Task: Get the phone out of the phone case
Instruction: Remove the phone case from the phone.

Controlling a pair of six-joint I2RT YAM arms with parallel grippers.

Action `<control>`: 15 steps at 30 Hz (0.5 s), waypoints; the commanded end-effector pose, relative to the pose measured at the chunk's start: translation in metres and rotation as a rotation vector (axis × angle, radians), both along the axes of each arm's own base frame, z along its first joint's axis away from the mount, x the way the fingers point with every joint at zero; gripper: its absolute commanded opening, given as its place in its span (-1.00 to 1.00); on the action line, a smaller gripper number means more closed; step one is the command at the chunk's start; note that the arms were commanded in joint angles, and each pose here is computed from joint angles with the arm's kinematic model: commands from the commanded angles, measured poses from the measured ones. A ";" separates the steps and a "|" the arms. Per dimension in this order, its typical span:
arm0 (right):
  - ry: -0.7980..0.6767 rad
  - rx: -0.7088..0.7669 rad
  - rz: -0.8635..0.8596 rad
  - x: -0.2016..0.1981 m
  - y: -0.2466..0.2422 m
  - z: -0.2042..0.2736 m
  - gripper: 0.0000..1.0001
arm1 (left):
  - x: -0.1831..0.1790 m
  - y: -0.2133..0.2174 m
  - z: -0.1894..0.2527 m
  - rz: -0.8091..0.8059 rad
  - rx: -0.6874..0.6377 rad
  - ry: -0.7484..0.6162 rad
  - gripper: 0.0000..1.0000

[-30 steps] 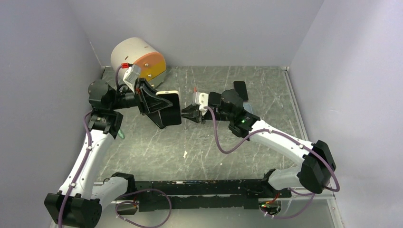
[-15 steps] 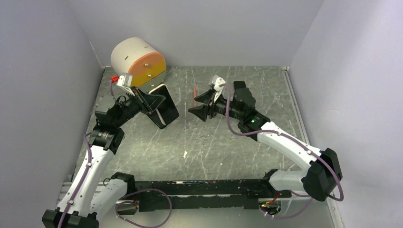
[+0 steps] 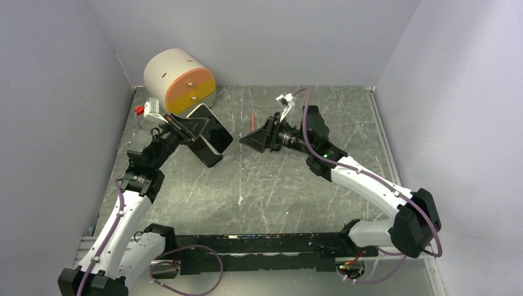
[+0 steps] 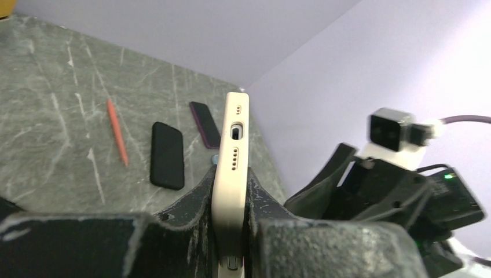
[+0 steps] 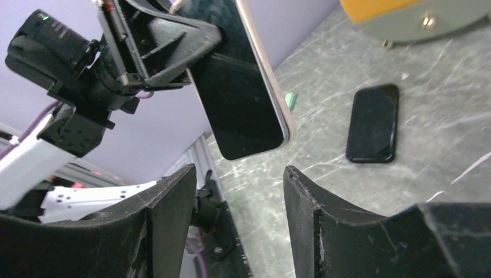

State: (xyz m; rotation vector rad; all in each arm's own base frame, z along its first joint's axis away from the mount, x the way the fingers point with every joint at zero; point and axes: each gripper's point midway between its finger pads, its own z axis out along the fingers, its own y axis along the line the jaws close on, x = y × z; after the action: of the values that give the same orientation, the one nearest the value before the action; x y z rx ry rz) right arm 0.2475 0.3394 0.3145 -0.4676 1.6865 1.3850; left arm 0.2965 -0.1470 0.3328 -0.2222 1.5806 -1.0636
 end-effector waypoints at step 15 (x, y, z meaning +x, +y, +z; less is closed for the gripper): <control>0.213 0.193 0.065 0.005 0.026 0.036 -0.04 | -0.003 -0.013 0.058 -0.094 -0.238 -0.133 -0.95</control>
State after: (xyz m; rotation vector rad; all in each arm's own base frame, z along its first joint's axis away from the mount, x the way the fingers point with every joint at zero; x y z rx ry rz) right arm 0.2516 0.3620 0.3104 -0.2800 1.8212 1.6107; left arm 0.3049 -0.1564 0.3483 -0.3109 1.5011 -1.2371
